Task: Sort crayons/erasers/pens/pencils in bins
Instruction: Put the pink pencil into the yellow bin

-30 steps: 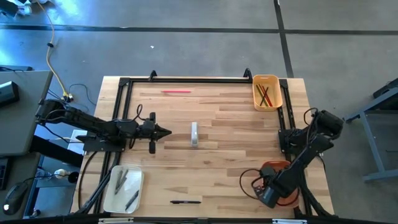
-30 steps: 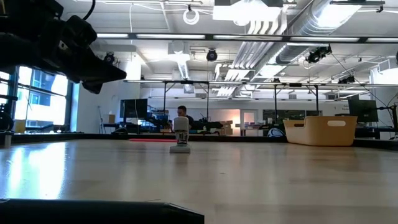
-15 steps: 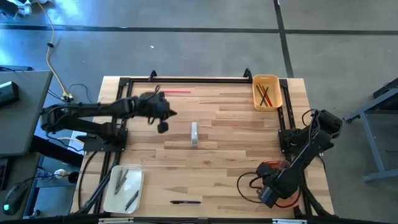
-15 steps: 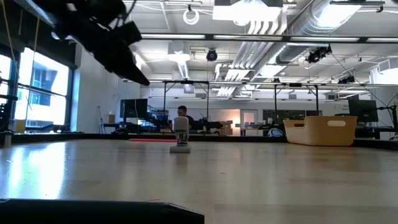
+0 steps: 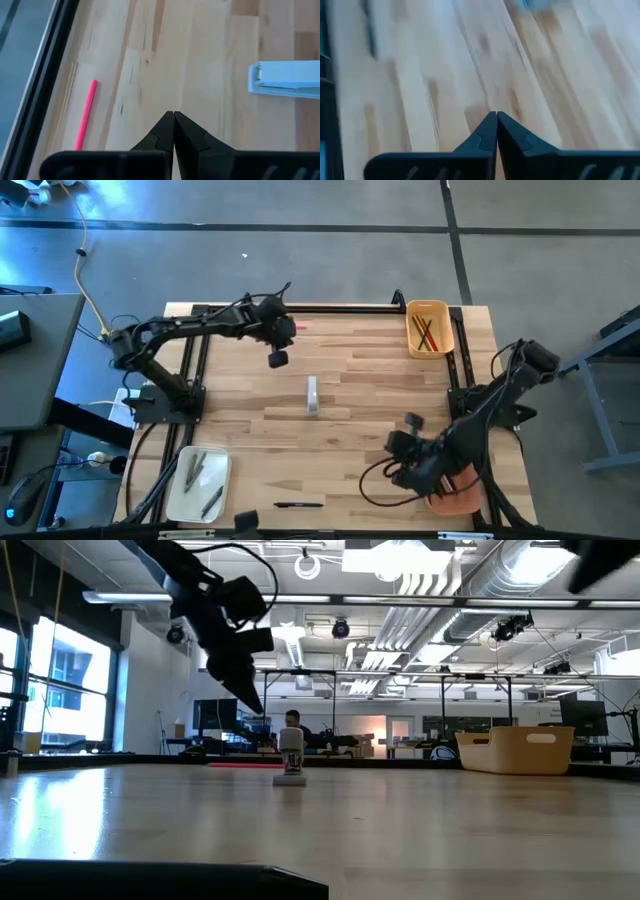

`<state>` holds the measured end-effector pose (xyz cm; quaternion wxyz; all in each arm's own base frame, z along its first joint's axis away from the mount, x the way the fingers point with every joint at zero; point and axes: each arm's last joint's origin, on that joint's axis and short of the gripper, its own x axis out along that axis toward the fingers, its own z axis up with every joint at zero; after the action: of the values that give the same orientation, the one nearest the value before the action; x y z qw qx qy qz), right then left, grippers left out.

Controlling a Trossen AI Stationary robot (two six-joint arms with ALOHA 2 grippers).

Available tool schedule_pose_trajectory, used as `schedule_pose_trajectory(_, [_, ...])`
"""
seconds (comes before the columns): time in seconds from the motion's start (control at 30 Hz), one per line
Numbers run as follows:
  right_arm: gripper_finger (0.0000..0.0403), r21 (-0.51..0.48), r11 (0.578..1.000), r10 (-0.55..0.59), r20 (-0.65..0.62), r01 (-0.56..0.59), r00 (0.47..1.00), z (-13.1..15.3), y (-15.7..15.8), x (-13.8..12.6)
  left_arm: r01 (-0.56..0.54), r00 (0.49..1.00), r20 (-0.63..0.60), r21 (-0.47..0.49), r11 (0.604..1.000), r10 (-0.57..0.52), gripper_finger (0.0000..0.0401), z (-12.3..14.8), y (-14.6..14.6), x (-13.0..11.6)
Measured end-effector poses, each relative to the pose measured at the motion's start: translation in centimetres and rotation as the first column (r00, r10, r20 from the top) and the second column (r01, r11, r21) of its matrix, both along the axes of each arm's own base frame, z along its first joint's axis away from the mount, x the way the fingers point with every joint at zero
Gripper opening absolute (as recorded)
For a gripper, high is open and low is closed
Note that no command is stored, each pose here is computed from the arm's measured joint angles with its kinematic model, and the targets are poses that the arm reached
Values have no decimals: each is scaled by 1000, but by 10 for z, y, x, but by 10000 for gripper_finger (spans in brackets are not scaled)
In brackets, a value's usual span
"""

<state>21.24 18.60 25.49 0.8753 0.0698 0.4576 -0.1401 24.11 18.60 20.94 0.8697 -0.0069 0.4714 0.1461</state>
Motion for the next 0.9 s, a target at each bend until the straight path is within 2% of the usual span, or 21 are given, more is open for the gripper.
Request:
schedule_pose_trajectory(0.17, [1, -33, 980, 198, 191, -195, 961, -4, -34, 20, 5, 999, -52, -36, 999, -7, 0, -3, 15, 13])
schedule_pose_trajectory(0.33, [0, -65, 934, 348, 398, -352, 849, -21, -78, 38, 30, 994, -106, -61, 998, -36, 0, -5, 24, 24])
schedule_pose_trajectory(0.43, [0, -126, 921, 379, 512, -369, 771, -31, -104, 45, 44, 990, -132, -66, 997, -53, 0, -6, 29, 29])
schedule_pose_trajectory(0.53, [0, -176, 915, 396, 567, -364, 722, -42, -123, 45, 53, 986, -153, -68, 996, -63, 0, -7, 37, 33])
schedule_pose_trajectory(0.7, [0, -181, 931, 360, 606, -319, 709, -49, -142, 45, 74, 969, -226, -110, 991, -97, 0, -10, 50, 36])
schedule_pose_trajectory(0.9, [0, -203, 931, 361, 640, -303, 679, -44, -143, 47, 124, 948, -278, -128, 984, -156, 0, -14, 62, 38])
